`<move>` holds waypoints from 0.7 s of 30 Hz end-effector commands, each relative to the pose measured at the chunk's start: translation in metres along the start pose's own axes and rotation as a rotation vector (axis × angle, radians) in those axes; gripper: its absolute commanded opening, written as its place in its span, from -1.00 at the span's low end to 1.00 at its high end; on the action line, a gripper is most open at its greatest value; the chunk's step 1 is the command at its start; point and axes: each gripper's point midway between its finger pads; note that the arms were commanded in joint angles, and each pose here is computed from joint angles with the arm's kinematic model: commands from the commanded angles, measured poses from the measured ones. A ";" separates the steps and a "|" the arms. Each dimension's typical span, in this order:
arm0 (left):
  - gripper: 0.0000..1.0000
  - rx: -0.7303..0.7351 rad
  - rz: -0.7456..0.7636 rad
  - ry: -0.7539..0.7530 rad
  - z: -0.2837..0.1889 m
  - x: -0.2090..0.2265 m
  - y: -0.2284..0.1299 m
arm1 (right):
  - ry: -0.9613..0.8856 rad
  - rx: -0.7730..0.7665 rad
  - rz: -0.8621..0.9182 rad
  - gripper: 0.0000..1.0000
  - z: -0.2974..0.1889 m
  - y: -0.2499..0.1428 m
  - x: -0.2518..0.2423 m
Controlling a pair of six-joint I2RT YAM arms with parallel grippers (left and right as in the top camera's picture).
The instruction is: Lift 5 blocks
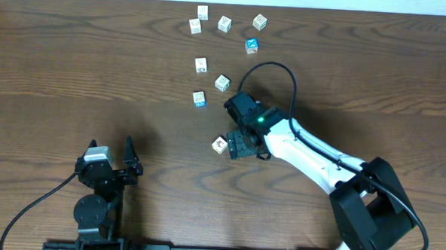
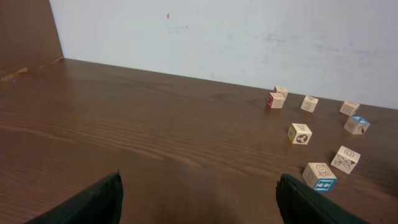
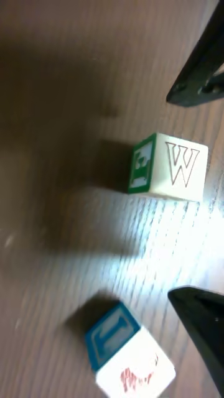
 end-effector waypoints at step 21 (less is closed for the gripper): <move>0.58 0.051 -0.003 0.007 0.001 0.000 -0.016 | 0.201 -0.238 -0.321 0.86 0.006 0.176 0.075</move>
Point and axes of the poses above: each gripper's point midway between its finger pads, its own z axis out along the fingers, its own x axis along the line the jaws close on, y = z × x, and after that the axes turned 14 degrees about z, right-handed
